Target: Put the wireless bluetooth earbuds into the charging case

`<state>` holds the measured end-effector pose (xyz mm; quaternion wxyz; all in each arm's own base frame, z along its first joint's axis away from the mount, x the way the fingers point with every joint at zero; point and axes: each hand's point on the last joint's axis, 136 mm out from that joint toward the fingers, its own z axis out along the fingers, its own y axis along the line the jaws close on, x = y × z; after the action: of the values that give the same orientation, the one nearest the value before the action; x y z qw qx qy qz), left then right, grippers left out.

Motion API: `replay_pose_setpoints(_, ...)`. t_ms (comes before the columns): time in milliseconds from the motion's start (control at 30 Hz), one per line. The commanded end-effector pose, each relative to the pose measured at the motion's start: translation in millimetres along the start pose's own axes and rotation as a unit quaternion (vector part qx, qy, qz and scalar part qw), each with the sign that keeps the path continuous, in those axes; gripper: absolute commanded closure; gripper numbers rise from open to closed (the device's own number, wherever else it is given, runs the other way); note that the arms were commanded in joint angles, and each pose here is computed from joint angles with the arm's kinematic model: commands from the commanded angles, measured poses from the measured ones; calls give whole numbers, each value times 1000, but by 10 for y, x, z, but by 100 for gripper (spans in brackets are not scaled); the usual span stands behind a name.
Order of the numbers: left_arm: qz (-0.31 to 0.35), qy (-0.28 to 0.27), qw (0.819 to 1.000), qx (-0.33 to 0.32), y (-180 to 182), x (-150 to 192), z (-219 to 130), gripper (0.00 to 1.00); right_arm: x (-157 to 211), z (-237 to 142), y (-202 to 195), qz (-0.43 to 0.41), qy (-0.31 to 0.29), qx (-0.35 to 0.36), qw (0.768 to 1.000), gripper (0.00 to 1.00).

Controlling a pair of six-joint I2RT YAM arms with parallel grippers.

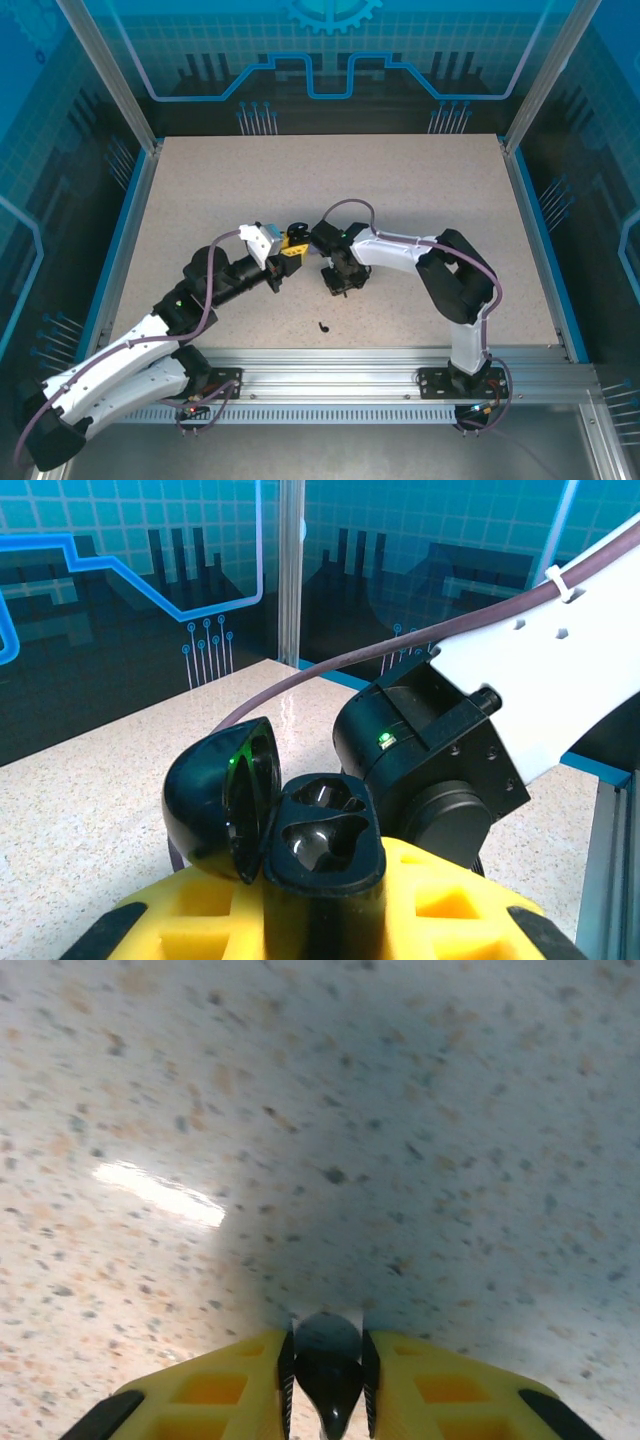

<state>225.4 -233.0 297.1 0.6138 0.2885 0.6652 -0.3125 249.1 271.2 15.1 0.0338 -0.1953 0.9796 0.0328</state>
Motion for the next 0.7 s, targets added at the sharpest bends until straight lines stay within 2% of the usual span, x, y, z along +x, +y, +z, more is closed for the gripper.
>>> replay_pose_setpoints(0, 14, -6, 1000, -4, -3, -27, -28, 99, -35, -13, 145, -9, -4, -17, 1000, 74)
replay_pose_setpoints(667, 15, -7, 1000, -7, 3, -45, -48, 99, 169, 125, 88, -42, 52, 26, 997, 73)
